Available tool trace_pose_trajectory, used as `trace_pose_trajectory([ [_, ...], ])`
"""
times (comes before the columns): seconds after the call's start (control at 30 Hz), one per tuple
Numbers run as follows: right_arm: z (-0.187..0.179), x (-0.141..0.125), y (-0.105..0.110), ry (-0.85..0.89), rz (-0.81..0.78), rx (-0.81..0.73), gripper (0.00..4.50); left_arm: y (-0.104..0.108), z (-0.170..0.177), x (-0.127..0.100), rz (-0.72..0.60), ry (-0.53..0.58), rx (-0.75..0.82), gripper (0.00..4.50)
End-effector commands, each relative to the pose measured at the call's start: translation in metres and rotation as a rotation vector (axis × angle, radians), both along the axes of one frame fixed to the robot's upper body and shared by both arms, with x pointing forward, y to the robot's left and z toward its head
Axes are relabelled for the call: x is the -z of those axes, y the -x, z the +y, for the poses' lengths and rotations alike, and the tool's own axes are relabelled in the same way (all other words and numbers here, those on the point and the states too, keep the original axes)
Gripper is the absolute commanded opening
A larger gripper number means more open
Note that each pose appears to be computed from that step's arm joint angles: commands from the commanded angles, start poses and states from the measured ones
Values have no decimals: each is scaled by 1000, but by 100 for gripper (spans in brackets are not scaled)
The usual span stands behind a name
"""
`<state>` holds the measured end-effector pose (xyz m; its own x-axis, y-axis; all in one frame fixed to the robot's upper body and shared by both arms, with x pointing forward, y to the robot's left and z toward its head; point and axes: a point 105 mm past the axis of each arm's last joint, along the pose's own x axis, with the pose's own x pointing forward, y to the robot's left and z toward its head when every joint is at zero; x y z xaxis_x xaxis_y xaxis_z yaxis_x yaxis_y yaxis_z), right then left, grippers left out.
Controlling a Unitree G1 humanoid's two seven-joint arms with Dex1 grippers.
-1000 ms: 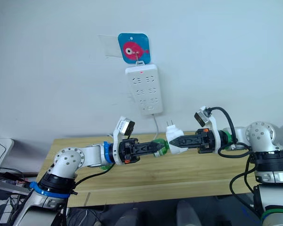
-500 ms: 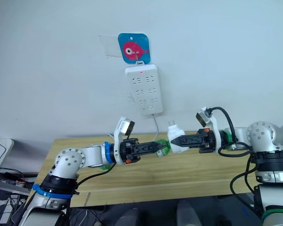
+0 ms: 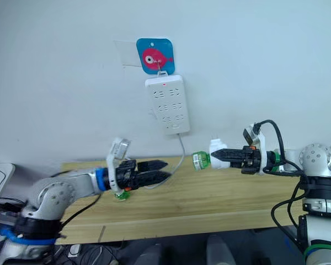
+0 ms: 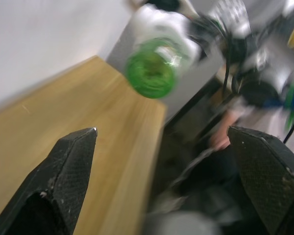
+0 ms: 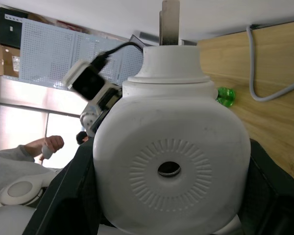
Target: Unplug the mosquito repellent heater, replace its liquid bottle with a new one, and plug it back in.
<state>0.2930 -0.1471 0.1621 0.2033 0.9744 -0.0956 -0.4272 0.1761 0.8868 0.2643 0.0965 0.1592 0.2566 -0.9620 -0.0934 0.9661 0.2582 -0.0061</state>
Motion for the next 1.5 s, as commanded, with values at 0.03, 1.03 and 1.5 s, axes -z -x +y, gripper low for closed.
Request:
trace_pose_trajectory([
  [0.03, 2, -15, -3, -36, -45, -8, 298, -4, -13, -6, -610, -136, -30, 448],
  [1.03, 21, -24, 8, -62, -68, -101, 298, -10, -62, -8, -1412, -27, 1, 269],
  [1.5, 12, -23, 8, 17, -126, -93, 298, -29, -52, -29, -100, 321, -35, 224],
])
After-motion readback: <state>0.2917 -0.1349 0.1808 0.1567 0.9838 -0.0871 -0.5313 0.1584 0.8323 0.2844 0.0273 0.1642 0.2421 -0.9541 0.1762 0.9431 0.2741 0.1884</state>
